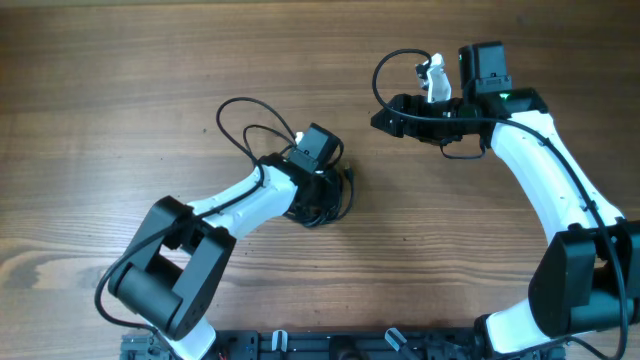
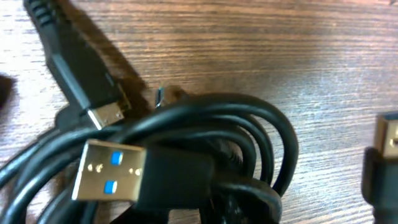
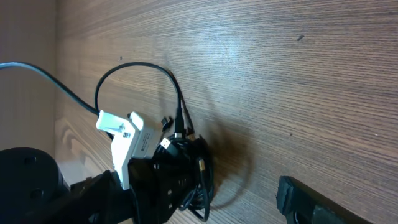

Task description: Untangle cables

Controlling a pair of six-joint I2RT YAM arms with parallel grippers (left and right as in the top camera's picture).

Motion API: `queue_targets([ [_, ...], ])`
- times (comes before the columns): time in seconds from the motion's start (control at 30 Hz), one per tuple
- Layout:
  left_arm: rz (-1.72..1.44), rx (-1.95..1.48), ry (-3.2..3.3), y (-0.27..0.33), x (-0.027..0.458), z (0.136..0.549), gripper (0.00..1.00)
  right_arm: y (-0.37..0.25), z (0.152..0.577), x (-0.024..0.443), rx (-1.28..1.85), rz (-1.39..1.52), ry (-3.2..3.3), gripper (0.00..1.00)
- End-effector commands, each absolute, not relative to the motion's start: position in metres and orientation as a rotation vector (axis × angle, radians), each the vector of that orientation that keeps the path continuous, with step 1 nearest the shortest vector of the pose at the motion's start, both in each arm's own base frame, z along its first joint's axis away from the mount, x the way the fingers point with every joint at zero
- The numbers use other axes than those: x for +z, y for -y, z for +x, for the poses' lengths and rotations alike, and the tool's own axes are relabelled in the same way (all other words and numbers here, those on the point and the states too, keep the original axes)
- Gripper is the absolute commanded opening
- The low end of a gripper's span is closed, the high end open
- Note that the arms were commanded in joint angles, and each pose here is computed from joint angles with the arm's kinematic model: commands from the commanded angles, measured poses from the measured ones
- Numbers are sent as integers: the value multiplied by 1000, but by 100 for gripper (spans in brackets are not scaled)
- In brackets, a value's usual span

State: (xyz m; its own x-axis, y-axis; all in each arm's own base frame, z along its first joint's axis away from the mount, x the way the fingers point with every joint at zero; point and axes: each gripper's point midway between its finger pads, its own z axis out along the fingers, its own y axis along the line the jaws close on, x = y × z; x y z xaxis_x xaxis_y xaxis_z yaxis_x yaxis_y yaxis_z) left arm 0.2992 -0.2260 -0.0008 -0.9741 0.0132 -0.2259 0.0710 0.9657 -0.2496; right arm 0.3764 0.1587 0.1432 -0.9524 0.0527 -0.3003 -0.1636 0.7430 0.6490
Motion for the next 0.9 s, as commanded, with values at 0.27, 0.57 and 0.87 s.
queue_targets([
  [0.27, -14, -376, -2956, 221, -2, 288, 4, -161, 380, 144, 1030, -112, -2640, 87],
  [0.57, -417, -835, -2593, 210, 148, 338, 4, -197, 370, 189, 1442, -250, -2443, 74],
  [0.87, -593, -1054, -2420, 186, 200, 354, 4, -227, 363, 210, 1570, -374, -2339, 75],
])
